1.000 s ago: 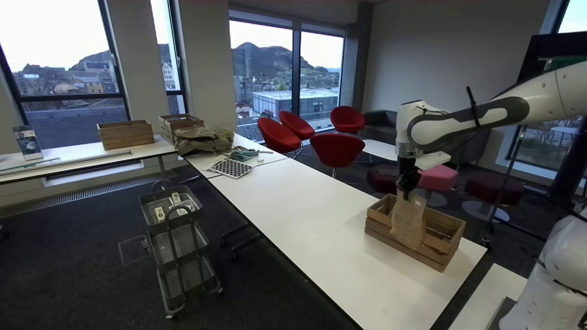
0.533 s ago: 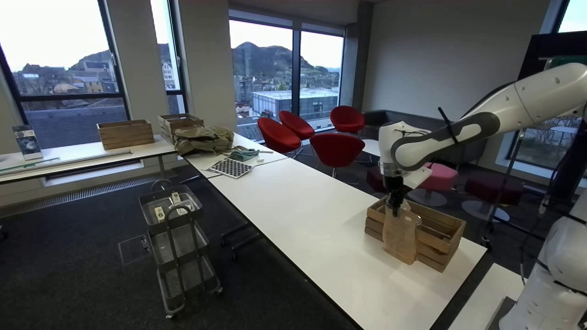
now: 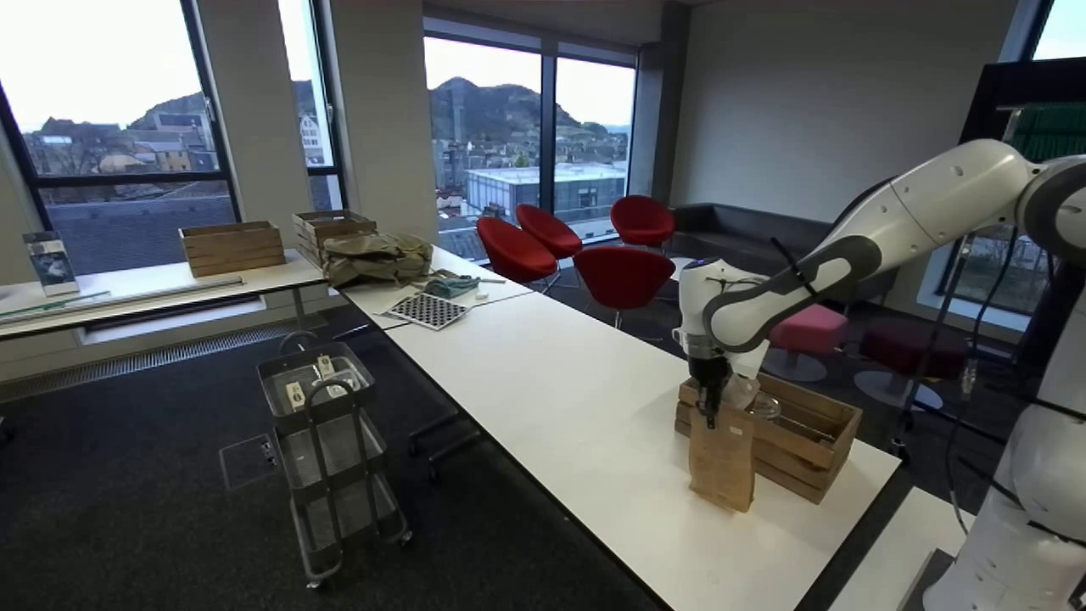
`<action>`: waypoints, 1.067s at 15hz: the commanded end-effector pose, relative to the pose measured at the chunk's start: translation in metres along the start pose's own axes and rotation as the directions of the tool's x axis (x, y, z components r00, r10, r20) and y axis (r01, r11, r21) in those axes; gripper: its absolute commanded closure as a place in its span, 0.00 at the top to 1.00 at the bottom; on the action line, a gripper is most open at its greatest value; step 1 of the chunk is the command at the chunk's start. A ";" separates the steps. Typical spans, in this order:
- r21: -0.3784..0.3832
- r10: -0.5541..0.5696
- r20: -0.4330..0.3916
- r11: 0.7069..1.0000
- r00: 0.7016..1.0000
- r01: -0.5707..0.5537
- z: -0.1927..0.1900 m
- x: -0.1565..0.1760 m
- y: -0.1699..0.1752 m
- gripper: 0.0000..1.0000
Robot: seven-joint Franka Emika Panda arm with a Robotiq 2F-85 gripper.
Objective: Remove the bag from the wooden box
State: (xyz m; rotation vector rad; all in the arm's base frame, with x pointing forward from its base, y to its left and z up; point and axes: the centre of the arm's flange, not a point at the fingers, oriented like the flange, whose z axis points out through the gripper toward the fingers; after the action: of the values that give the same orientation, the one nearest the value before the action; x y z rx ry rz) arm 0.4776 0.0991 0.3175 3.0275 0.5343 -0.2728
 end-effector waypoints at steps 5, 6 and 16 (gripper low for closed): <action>0.003 -0.166 0.006 0.986 0.986 0.166 0.009 0.008 -0.018 0.34; -0.010 -0.163 0.013 0.987 0.987 0.163 0.009 0.007 -0.015 0.41; -0.058 0.053 -0.045 0.997 0.998 -0.055 -0.078 -0.055 0.048 1.00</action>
State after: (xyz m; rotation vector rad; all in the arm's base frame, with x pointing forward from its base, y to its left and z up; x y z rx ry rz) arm 0.4750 0.0559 0.3499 2.9798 0.4944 -0.2799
